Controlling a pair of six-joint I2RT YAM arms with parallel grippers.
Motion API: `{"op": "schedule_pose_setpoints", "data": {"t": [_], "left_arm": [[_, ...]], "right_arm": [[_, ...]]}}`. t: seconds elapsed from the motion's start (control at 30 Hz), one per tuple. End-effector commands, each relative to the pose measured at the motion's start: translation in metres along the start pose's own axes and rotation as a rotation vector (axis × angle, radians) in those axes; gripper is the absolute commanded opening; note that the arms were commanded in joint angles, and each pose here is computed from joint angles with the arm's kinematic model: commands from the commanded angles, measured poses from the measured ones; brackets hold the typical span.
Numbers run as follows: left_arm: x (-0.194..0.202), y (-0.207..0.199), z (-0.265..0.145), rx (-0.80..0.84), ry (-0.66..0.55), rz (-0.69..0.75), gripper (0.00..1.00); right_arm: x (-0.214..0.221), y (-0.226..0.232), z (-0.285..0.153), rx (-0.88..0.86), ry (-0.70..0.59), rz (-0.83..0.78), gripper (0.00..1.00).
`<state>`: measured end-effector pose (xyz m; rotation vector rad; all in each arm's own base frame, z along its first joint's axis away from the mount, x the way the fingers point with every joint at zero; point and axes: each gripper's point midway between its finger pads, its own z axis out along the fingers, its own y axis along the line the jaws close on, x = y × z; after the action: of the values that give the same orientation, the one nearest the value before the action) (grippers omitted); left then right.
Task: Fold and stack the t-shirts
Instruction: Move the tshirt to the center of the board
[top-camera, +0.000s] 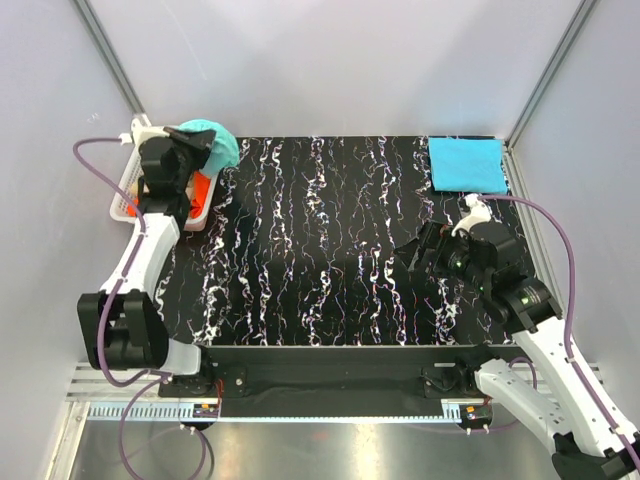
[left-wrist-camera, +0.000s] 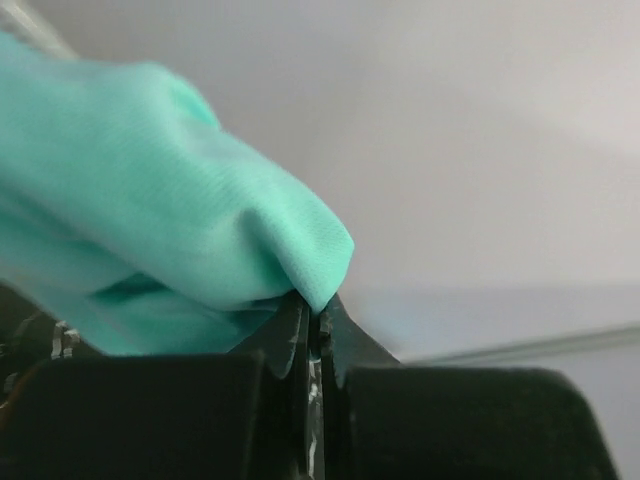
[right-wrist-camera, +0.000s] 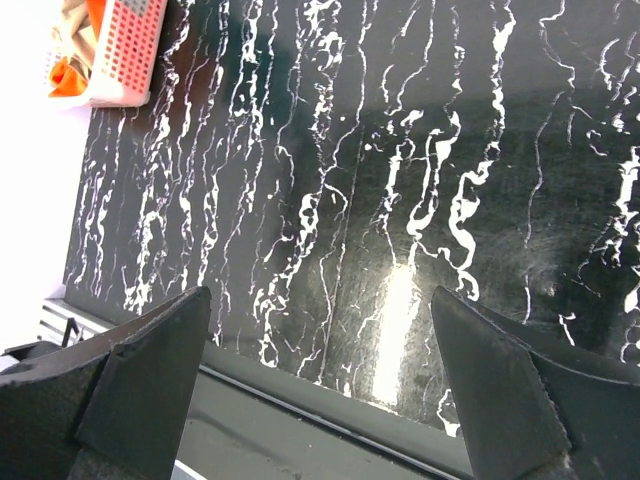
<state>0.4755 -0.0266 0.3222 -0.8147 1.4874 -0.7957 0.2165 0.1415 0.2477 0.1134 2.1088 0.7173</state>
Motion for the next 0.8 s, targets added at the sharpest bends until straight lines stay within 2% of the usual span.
{"op": "schedule_pose_setpoints", "data": {"t": [0.0, 0.07, 0.13, 0.2, 0.3, 0.37, 0.47, 0.5, 0.57, 0.6, 0.63, 0.7, 0.73, 0.77], "left_arm": [[-0.029, -0.119, -0.041, 0.298, 0.021, 0.116, 0.00], [-0.029, -0.148, -0.058, 0.382, 0.045, 0.152, 0.00], [-0.042, -0.181, -0.080, 0.473, 0.015, 0.168, 0.00], [-0.033, -0.211, -0.103, 0.566, 0.037, 0.171, 0.00], [-0.010, -0.223, -0.122, 0.605, 0.101, 0.176, 0.00], [0.013, -0.214, -0.126, 0.603, 0.166, 0.180, 0.00], [0.077, -0.174, -0.126, 0.535, 0.365, 0.182, 0.00], [0.111, -0.148, -0.129, 0.496, 0.469, 0.179, 0.00], [0.149, -0.114, -0.134, 0.435, 0.576, 0.175, 0.03], [0.181, -0.085, -0.141, 0.389, 0.651, 0.199, 0.09], [0.198, -0.065, -0.146, 0.342, 0.702, 0.222, 0.34], [0.228, -0.029, -0.154, 0.252, 0.794, 0.283, 0.39], [0.237, -0.005, -0.160, 0.188, 0.850, 0.346, 0.50], [0.239, 0.009, -0.160, 0.135, 0.858, 0.383, 0.55]], "right_arm": [[-0.024, 0.026, -0.006, -0.084, -0.046, -0.029, 0.99], [-0.026, 0.030, -0.007, -0.089, -0.033, -0.029, 0.99], [-0.027, 0.033, -0.008, -0.097, -0.022, -0.025, 0.99], [-0.028, 0.035, -0.010, -0.103, -0.022, -0.025, 1.00], [-0.033, 0.039, -0.018, -0.116, -0.044, -0.024, 1.00], [-0.038, 0.040, -0.025, -0.114, -0.069, -0.014, 1.00], [-0.039, 0.037, -0.029, -0.093, -0.080, 0.003, 1.00], [-0.039, 0.035, -0.030, -0.084, -0.082, 0.009, 1.00], [-0.030, 0.027, -0.026, -0.058, -0.067, 0.027, 1.00], [-0.026, 0.024, -0.023, -0.051, -0.057, 0.033, 1.00], [-0.021, 0.023, -0.021, -0.050, -0.042, 0.044, 0.99], [-0.006, 0.014, -0.009, -0.028, 0.006, 0.061, 0.99], [-0.003, 0.012, -0.004, -0.024, 0.018, 0.075, 0.98], [0.006, 0.006, 0.004, -0.006, 0.049, 0.085, 0.97]]}}
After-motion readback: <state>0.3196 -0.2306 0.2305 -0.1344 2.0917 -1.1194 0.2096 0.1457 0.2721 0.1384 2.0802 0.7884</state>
